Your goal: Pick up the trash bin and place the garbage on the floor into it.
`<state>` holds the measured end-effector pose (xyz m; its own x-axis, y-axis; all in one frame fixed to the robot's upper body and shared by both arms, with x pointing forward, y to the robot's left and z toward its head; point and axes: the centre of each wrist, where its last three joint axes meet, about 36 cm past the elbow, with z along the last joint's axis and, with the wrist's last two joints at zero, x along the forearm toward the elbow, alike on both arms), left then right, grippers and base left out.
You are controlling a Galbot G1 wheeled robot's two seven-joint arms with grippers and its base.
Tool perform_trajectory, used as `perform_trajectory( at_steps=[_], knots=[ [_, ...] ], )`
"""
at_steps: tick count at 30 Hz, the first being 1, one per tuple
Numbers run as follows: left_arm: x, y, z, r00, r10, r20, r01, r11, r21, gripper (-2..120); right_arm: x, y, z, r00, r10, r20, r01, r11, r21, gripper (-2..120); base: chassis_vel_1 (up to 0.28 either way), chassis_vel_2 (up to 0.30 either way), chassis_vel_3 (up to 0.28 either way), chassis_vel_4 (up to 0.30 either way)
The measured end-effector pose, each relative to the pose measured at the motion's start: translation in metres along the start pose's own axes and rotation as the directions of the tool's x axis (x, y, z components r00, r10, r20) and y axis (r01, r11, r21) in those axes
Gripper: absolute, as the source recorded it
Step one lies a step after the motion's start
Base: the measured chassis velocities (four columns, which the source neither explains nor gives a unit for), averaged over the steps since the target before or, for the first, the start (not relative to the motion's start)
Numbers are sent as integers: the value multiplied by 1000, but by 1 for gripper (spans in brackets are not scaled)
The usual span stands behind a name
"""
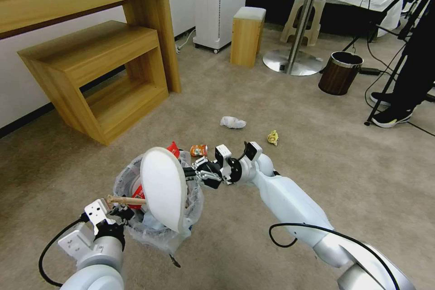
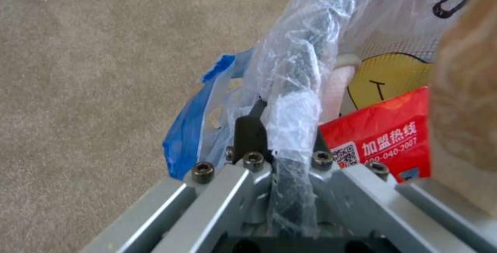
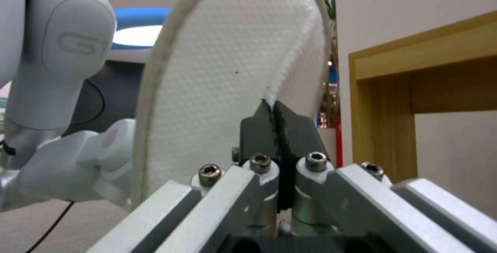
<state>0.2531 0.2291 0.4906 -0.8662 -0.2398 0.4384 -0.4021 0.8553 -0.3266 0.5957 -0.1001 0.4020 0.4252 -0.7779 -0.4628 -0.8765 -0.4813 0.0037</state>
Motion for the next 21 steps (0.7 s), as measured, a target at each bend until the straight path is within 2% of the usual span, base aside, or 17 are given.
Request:
perform_trajectory(
  at_steps=[8,21],
  knots=[
    [-1,0,0,1000,1,1,-1,1000,2,1,-8,-12,-11,1000,-9,0,9,1000,23,0,0,0,0,0],
    [1,0,-1,1000,4,3,-4,1000,-2,1,10,-14,12,998,53,-31,-53,999,-5,0,0,0,0,0]
  ],
)
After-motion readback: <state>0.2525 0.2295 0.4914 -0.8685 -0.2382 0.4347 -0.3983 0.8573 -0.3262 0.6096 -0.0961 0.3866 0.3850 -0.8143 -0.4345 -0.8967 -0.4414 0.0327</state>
